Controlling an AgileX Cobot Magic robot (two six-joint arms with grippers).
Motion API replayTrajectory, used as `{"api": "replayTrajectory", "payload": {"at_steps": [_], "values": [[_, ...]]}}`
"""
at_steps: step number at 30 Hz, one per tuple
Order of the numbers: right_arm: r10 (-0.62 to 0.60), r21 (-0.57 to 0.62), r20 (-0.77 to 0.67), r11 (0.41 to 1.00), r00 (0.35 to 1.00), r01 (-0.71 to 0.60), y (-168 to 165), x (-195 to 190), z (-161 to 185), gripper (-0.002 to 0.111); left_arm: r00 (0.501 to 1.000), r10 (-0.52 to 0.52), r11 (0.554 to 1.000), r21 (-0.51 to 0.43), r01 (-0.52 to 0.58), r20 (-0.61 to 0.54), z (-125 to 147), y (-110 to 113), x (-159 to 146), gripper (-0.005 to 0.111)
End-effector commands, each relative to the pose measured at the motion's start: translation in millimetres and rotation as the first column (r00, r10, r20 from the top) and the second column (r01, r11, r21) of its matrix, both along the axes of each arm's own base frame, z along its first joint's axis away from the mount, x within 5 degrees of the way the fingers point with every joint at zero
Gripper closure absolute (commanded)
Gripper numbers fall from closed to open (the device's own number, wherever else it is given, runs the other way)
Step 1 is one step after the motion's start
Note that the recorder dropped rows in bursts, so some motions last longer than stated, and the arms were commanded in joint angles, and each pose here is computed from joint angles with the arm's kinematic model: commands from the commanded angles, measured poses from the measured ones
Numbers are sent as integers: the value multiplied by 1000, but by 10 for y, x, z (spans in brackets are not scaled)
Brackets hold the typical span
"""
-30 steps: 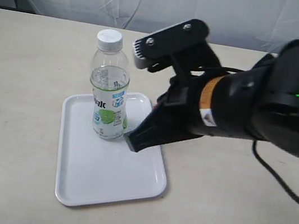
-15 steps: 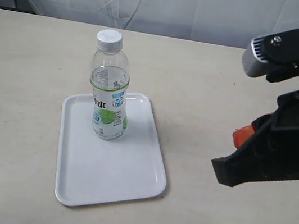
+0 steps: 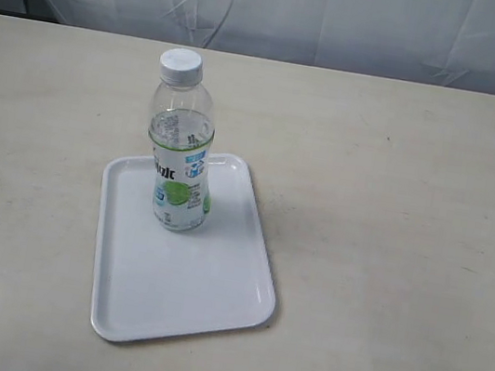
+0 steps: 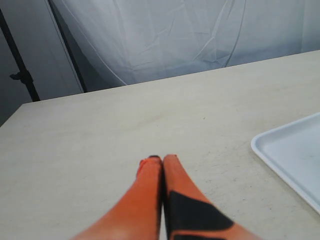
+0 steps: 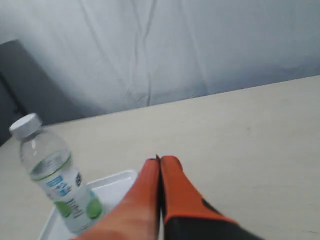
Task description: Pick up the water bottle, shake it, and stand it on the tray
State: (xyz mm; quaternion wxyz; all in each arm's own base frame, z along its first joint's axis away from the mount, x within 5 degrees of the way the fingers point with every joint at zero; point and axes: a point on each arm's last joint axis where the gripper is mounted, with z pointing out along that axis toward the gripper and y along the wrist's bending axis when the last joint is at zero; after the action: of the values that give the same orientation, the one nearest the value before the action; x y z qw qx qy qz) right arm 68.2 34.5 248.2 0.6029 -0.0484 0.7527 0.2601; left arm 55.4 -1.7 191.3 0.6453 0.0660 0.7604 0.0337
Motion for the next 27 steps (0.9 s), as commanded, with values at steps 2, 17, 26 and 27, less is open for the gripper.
{"api": "replayTrajectory", "payload": {"at_steps": [2,17,26,27], "values": [[-246,192,68,954,967,229,-216,-161,-176,108,1000,-1,1000,-3,1,14,2,-1,0,106],[-444,189,-59,875,894,446,-321,-143,-419,108,1000,-1,1000,-1,1,14,2,-1,0,106],[-444,189,-59,875,894,446,-321,-143,-419,108,1000,-1,1000,-3,1,14,2,-1,0,106],[-444,190,-58,875,894,446,-321,-143,-417,108,1000,-1,1000,-3,1,14,2,-1,0,106]]}}
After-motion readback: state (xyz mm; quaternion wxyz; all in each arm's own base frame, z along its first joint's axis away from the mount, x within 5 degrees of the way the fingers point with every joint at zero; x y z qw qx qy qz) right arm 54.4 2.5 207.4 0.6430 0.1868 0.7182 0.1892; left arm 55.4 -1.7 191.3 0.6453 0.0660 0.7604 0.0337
